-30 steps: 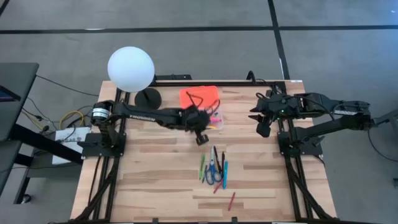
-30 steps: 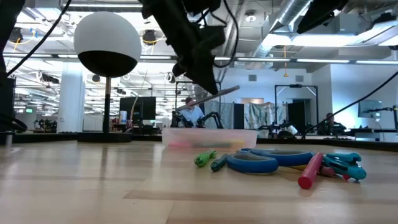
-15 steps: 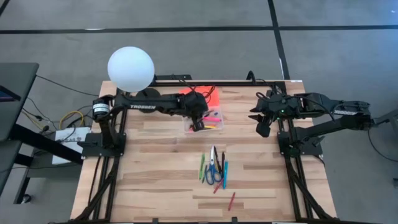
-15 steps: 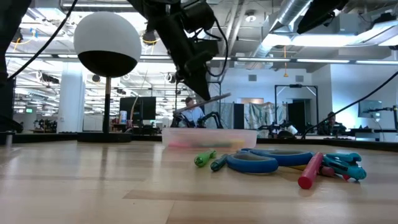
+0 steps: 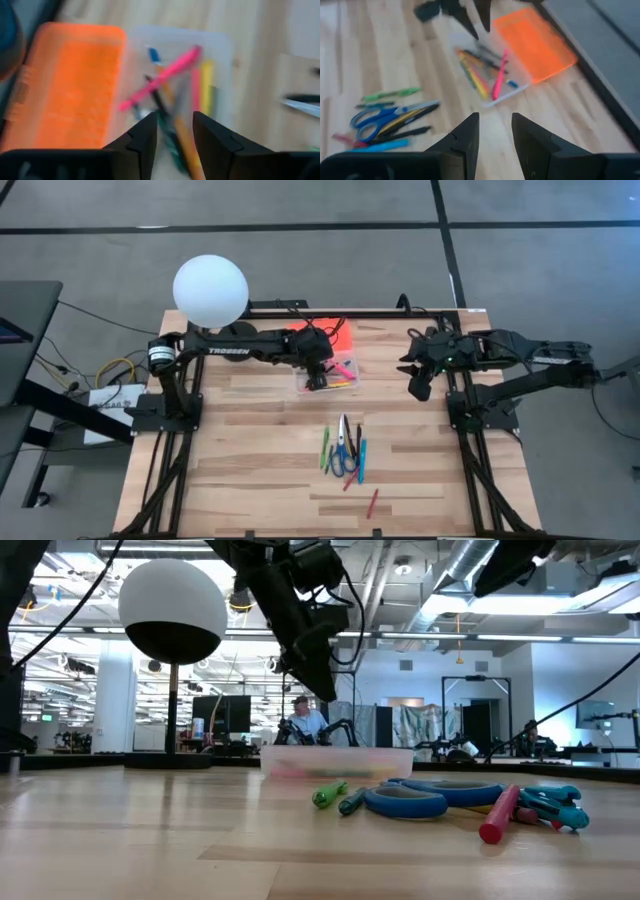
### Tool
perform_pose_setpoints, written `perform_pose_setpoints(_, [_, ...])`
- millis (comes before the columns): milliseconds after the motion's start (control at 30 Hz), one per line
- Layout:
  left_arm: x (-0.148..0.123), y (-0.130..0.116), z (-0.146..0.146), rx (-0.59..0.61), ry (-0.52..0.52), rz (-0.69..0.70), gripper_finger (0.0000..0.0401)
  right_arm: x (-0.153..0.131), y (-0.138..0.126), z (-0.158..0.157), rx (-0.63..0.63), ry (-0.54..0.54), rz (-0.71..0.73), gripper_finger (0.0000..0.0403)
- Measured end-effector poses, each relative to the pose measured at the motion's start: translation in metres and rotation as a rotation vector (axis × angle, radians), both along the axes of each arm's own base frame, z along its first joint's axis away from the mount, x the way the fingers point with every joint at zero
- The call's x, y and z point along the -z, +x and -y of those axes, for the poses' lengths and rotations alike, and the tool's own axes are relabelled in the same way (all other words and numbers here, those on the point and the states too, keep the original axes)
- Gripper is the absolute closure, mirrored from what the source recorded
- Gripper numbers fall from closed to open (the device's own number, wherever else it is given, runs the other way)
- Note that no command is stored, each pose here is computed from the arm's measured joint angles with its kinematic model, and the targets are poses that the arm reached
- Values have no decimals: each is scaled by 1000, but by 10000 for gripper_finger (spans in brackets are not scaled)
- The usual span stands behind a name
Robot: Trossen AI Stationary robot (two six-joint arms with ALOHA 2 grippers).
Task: Pick & place school supplies into a supply box
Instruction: Put the blue pen into the supply box
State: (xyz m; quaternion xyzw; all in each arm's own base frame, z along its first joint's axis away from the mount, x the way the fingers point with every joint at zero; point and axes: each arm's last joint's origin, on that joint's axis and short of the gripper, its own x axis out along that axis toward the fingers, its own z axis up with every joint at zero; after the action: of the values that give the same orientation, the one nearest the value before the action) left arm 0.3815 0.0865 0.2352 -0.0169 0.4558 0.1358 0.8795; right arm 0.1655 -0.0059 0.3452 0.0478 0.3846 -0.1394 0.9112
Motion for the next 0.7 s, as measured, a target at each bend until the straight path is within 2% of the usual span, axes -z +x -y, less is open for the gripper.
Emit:
perform_pose_setpoints(167, [-14,-3,28,33,-103,36,279,10,19,-16,-153,2,-47,296])
perform_pose_setpoints(500, [-38,-14,98,15,-47,83,282,67,66,-64,-548,-29,-133,296])
perform_pose_setpoints(700, [-38,-20,127,-48,-23,87,282,110,91,-83,-754,-16,-276,296])
